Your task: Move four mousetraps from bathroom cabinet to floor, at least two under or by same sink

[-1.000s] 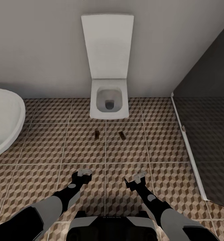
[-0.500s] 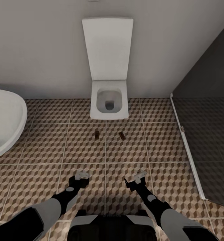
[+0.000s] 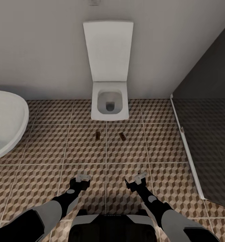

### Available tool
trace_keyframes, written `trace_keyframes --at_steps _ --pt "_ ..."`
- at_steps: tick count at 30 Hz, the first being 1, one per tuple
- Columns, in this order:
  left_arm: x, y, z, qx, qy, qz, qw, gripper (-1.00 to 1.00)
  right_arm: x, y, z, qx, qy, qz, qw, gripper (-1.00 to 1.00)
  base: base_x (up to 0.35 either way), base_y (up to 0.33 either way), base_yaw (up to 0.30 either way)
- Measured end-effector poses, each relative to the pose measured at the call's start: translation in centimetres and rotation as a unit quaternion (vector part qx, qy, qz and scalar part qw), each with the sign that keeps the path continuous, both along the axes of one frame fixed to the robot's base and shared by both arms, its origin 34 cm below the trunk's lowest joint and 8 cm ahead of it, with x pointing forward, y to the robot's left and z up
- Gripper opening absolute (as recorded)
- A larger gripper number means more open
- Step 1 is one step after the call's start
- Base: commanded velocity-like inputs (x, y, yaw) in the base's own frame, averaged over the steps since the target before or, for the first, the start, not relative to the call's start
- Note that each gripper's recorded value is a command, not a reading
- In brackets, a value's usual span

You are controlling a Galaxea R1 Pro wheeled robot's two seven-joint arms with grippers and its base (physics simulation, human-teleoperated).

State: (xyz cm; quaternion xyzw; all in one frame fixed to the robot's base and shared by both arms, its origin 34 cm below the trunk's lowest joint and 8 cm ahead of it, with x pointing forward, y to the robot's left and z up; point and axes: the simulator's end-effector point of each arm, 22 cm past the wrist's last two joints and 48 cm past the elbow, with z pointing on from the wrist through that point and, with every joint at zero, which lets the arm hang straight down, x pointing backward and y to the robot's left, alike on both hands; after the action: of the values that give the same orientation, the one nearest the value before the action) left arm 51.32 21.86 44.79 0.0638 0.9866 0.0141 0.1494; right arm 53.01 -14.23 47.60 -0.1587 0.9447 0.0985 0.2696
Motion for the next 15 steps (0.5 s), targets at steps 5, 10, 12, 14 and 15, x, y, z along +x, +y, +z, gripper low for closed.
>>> trace_keyframes --at_steps 5,10,12,14,15 --pt "-0.2 0.0 0.6 0.0 0.0 0.0 1.0 1.0 -0.1 0.0 0.6 0.0 0.0 0.0 1.0 1.0 0.0 0.0 0.0" --pt "-0.7 -0.1 1.1 -0.001 0.003 0.0 1.0 1.0 -0.4 0.0 1.1 0.0 0.001 0.0 1.0 1.0 0.0 0.0 0.0" --pt "-0.8 -0.1 1.3 -0.001 0.003 0.0 1.0 1.0 -0.5 0.1 1.3 0.0 0.002 0.001 1.0 1.0 0.0 0.0 0.0" --pt "-0.9 -0.1 1.5 -0.001 0.004 0.0 1.0 1.0 -0.6 0.1 1.5 0.001 0.002 0.001 1.0 1.0 0.0 0.0 0.0" --pt "-1.0 -0.1 1.6 -0.001 0.004 0.0 1.0 1.0 -0.6 0.1 1.6 0.001 0.002 0.001 1.0 1.0 0.0 0.0 0.0"
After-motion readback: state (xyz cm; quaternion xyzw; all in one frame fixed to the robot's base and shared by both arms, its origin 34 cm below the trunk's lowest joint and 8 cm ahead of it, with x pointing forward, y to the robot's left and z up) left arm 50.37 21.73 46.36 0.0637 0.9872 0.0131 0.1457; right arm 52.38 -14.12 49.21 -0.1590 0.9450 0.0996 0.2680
